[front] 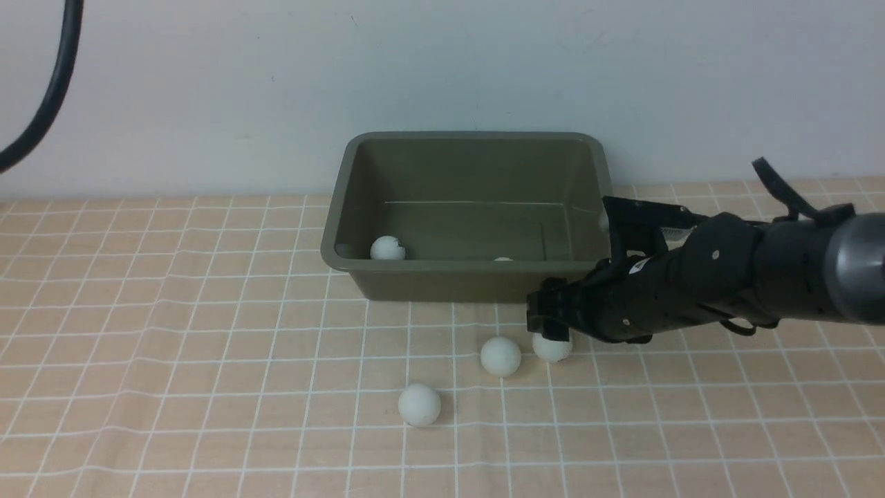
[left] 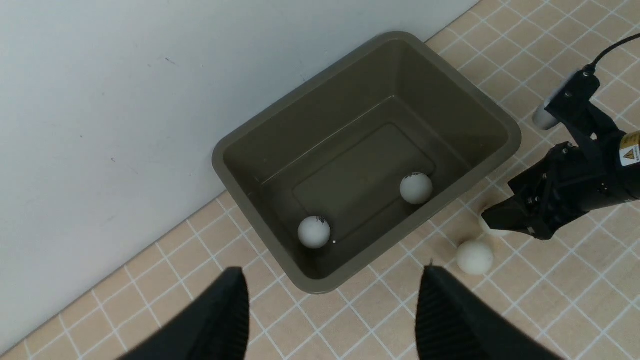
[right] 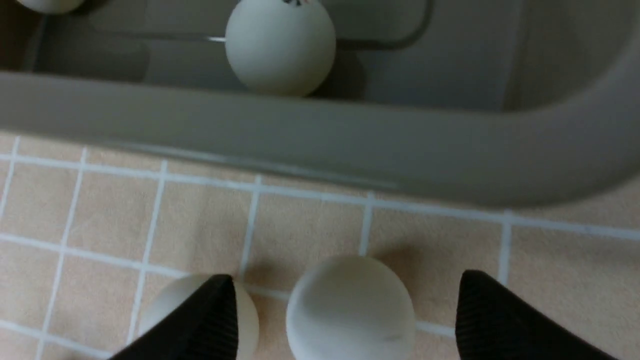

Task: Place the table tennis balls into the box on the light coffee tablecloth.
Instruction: 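Reach for and grasp a ping pong ball on the table beside the basket, then drop the ball into the bin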

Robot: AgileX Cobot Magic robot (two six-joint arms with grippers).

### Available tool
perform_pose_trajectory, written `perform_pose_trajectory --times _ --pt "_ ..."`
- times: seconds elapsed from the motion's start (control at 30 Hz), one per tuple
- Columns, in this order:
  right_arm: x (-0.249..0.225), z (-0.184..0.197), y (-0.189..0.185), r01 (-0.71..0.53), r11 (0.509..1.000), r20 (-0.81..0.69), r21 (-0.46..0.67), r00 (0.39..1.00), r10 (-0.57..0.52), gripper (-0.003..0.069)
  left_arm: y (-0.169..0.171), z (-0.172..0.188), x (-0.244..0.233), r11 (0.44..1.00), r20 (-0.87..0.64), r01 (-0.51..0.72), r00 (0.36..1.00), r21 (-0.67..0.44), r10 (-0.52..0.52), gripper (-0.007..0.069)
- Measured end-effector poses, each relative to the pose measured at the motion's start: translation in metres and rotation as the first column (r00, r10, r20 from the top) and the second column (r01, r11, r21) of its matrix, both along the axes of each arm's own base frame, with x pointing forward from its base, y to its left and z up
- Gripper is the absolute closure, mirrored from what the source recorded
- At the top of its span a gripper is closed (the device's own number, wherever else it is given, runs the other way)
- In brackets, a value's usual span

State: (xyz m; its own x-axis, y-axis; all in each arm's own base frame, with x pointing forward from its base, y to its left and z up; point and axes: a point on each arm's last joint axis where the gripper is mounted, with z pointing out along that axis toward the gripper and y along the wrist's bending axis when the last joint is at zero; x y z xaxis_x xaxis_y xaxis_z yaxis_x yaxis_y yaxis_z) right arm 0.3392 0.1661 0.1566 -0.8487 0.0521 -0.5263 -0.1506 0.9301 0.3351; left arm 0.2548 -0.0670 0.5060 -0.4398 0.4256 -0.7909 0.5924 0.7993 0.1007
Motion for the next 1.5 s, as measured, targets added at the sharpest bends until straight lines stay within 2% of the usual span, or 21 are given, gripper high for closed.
perform_pose_trajectory --times 0.4,0.53,0.6,0.73,0.87,1.03,1.13,1.27,1.4,1.5 --pt "0.003 -0.025 0.001 0.005 1.0 -0.055 -0.021 0.998 -0.006 0.0188 0.0 0.0 0.0 1.0 0.0 0.0 1.0 0.0 0.0 0.0253" --pt "0.004 -0.026 0.001 -0.021 0.999 -0.045 -0.044 0.999 0.019 0.0301 0.0 0.0 0.0 1.0 0.0 0.0 1.0 0.0 0.0 0.0253" --pt "0.003 -0.024 0.001 -0.048 0.997 -0.04 -0.061 0.998 0.046 0.0298 0.0 0.0 0.0 1.0 0.0 0.0 1.0 0.0 0.0 0.0253" --pt "-0.002 -0.004 -0.009 -0.128 0.986 -0.044 -0.109 0.991 0.124 0.0297 0.0 0.0 0.0 1.0 0.0 0.0 1.0 0.0 0.0 0.0253" --pt "-0.004 0.014 -0.028 -0.14 0.98 -0.054 -0.139 0.99 0.134 0.0297 0.0 0.0 0.0 1.0 0.0 0.0 1.0 0.0 0.0 0.0253" --pt "-0.019 0.06 -0.058 -0.19 0.96 -0.043 -0.205 0.982 0.185 0.0297 0.0 0.0 0.0 1.0 0.0 0.0 1.0 0.0 0.0 0.0253" --pt "-0.032 0.091 -0.06 -0.235 0.947 0.042 -0.219 0.967 0.25 0.0297 0.0 0.0 0.0 1.0 0.0 0.0 1.0 0.0 0.0 0.0253" --pt "-0.036 0.123 -0.057 -0.241 0.955 0.185 -0.174 0.944 0.272 0.0297 0.0 0.0 0.0 1.0 0.0 0.0 1.0 0.0 0.0 0.0253" --pt "-0.017 0.145 -0.046 -0.269 0.954 0.294 -0.131 0.909 0.296 0.0297 0.0 0.0 0.0 1.0 0.0 0.001 1.0 -0.002 -0.001 0.0253" --pt "0.007 0.142 -0.037 -0.292 0.948 0.308 -0.127 0.897 0.318 0.0297 -0.001 0.0 0.0 1.0 -0.002 0.005 1.0 -0.009 -0.005 0.0253"
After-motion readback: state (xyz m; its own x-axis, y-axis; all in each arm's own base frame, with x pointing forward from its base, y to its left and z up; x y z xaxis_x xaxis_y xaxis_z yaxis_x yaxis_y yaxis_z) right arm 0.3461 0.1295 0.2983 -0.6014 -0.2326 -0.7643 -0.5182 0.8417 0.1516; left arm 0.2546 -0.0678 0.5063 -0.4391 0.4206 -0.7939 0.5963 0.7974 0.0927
